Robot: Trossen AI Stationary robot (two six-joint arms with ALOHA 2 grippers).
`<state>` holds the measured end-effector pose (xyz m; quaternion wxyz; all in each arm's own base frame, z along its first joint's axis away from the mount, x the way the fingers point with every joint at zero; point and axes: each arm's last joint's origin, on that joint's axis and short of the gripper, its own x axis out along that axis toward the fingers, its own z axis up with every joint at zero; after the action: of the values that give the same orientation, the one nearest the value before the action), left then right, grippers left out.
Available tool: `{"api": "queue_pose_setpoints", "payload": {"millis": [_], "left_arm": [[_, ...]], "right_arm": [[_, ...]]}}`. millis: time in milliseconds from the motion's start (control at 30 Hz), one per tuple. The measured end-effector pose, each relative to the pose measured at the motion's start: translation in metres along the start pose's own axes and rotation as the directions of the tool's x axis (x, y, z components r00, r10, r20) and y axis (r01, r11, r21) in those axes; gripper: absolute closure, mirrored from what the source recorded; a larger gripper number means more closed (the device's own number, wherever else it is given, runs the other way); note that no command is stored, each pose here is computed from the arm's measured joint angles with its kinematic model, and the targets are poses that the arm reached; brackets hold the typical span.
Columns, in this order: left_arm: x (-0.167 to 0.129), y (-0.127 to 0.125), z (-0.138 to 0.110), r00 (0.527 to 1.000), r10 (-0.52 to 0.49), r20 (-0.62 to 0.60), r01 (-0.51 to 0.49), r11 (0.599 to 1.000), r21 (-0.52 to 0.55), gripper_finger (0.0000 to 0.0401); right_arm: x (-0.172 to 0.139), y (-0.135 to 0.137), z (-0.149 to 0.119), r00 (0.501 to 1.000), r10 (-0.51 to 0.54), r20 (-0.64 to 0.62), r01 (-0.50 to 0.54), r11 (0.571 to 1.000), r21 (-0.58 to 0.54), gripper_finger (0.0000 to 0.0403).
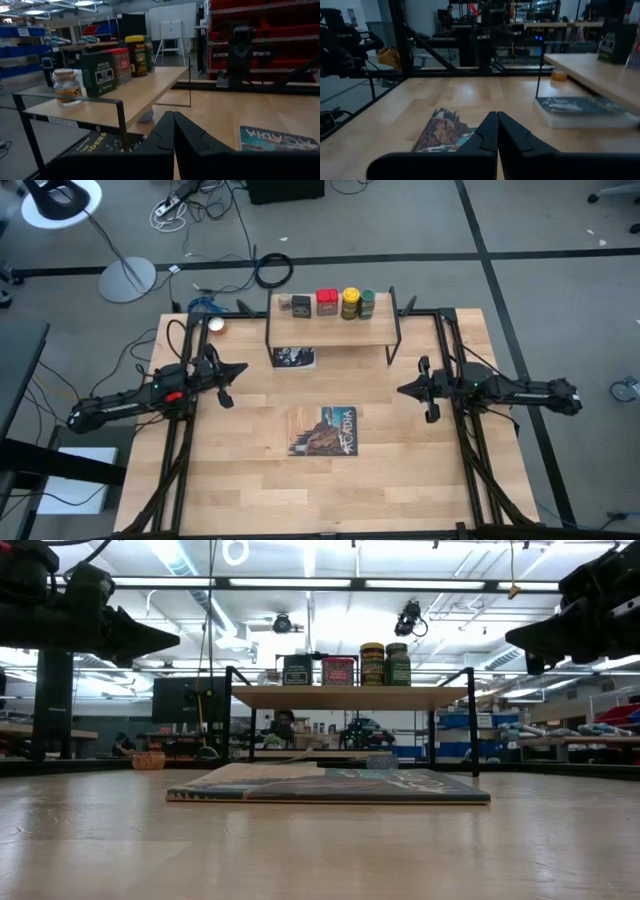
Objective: Shelf spices
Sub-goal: Return to Home Position
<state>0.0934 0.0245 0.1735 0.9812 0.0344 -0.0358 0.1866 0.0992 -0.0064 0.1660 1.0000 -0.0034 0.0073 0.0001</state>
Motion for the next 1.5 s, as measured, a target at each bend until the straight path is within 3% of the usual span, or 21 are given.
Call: {"api": "queue_pose_setpoints", "payload": {"millis": [167,1500], "left_arm": [[0.0000,0.0002,-0.0021,1.000,0.012,-0.022,-0.012,1.000,0.003,0.0398],[0.0000,0.0003,-0.0019,1.000,0.014,-0.021,-0.014,1.000,-0.021,0.0396]], "right_arm": [[0.0017,-0.0001,-0.0022,1.000,0.000,-0.027,0.001,0.998,0.061,0.0397],[0.0020,-0.0001,-0.0004,1.000,0.001,-0.007,0.000,0.999,0.051,0.0394]]}}
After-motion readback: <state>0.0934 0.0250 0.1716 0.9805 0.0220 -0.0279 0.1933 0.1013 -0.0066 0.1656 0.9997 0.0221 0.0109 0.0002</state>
